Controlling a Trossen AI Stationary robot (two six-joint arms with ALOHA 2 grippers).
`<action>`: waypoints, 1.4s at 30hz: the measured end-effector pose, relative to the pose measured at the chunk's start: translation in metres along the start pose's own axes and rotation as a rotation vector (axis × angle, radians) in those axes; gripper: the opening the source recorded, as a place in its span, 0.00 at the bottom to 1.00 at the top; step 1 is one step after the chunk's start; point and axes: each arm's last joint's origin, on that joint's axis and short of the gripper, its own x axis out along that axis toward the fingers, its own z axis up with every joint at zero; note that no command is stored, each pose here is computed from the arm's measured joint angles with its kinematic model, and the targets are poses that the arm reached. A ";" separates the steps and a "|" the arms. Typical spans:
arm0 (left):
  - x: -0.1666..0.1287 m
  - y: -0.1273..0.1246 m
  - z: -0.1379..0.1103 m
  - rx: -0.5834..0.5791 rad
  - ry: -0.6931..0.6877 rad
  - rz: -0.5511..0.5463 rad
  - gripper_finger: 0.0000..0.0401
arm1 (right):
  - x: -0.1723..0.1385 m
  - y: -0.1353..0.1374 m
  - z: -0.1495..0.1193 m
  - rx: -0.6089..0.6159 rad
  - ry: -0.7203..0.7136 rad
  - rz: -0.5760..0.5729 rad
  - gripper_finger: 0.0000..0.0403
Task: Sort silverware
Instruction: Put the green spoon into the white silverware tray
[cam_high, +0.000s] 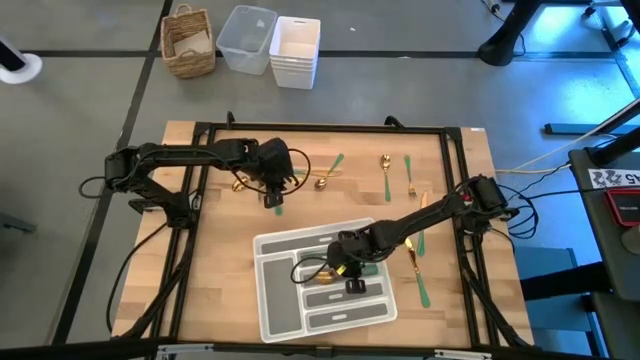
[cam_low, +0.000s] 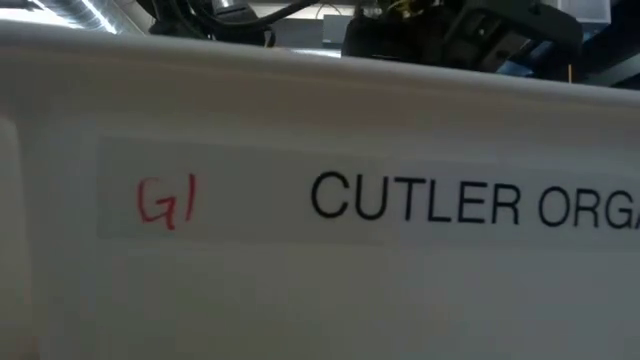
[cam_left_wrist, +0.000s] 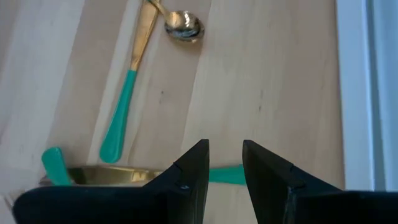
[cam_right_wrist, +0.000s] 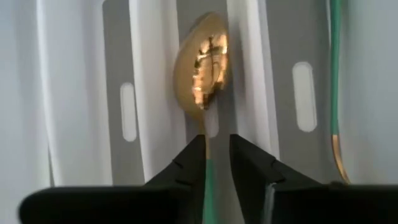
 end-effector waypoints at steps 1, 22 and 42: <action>0.000 0.001 -0.001 -0.020 0.005 0.009 0.22 | 0.000 0.000 -0.001 -0.001 0.008 -0.002 0.21; -0.005 0.044 -0.026 -0.116 0.209 0.164 0.22 | -0.056 -0.018 -0.017 -0.068 0.170 -0.174 0.25; 0.029 0.081 -0.084 -0.309 0.258 0.223 0.22 | -0.117 -0.014 -0.020 -0.142 0.038 -0.374 0.25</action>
